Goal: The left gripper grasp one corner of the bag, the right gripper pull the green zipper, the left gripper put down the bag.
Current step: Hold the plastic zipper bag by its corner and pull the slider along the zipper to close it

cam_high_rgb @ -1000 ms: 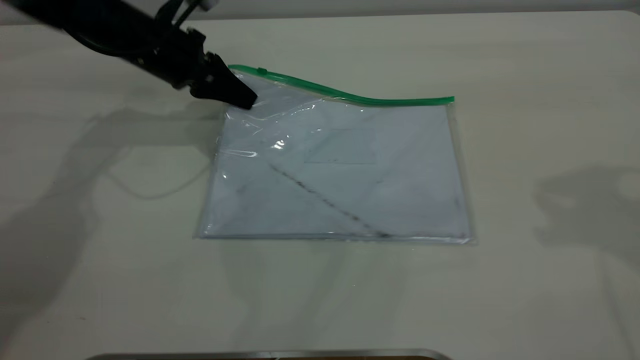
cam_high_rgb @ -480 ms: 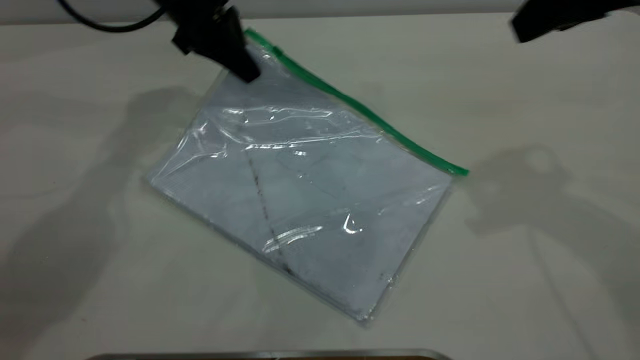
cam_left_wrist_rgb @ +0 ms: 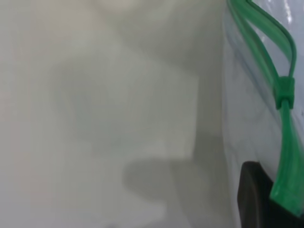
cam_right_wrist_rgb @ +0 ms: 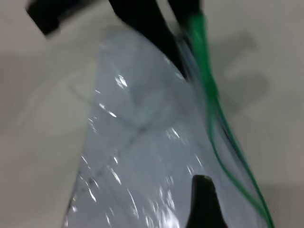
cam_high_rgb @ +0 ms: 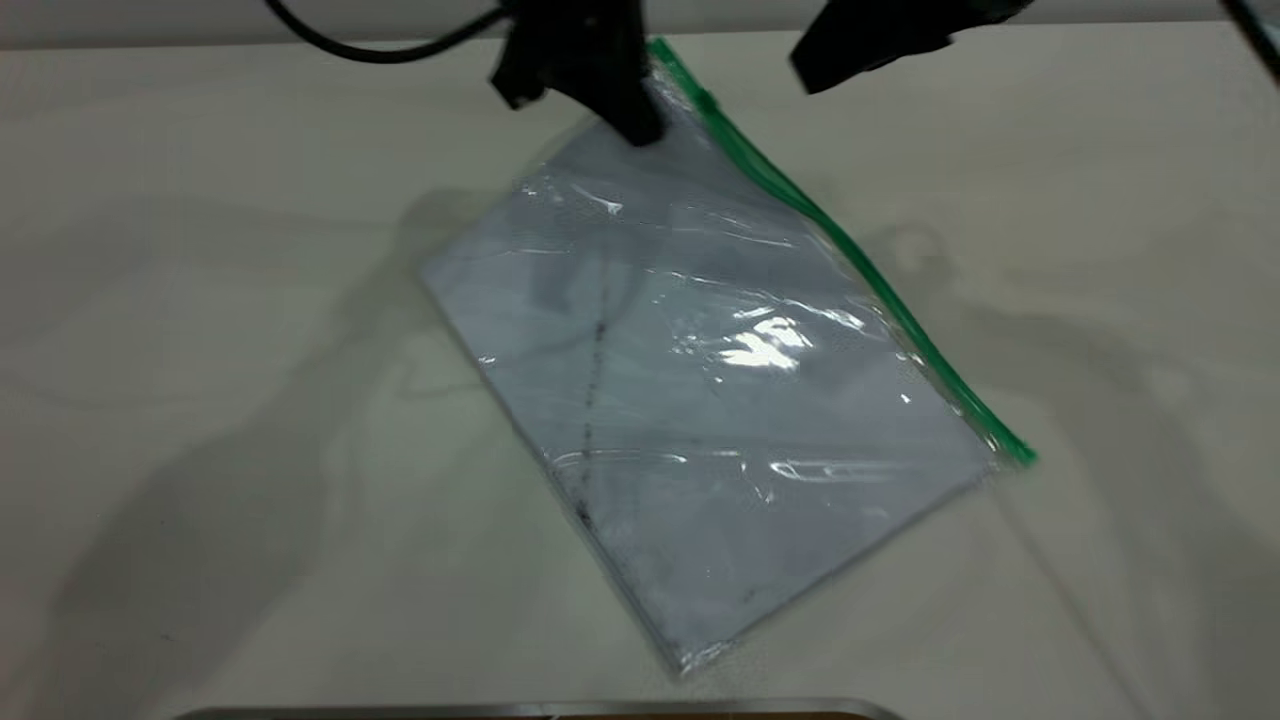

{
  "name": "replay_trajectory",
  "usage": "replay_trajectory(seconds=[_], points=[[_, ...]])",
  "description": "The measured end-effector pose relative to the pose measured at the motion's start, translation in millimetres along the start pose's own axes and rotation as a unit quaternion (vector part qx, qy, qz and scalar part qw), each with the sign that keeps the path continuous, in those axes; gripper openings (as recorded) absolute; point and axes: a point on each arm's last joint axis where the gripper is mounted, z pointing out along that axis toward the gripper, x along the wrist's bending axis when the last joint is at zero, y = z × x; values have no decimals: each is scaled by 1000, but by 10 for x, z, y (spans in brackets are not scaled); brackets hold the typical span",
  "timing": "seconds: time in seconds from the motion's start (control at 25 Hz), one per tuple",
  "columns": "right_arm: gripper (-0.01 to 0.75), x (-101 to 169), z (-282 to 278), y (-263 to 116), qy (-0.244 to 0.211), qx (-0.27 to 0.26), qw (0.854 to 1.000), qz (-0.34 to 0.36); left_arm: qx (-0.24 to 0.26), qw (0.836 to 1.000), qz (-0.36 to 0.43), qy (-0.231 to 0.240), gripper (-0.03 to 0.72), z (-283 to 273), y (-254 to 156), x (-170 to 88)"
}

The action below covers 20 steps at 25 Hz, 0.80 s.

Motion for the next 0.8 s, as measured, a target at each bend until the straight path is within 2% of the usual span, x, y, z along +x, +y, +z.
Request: replay_trajectory(seconds=[0.28, 0.68, 0.8], points=[[557, -66, 210, -77, 15, -4, 1000, -9, 0, 998, 53, 15, 52, 130, 219, 5], [555, -110, 219, -50, -7, -23, 1000, -7, -61, 994, 83, 33, 52, 124, 333, 27], [521, -111, 219, -50, -8, -23, 1000, -6, -64, 994, 83, 36, 52, 123, 339, 32]])
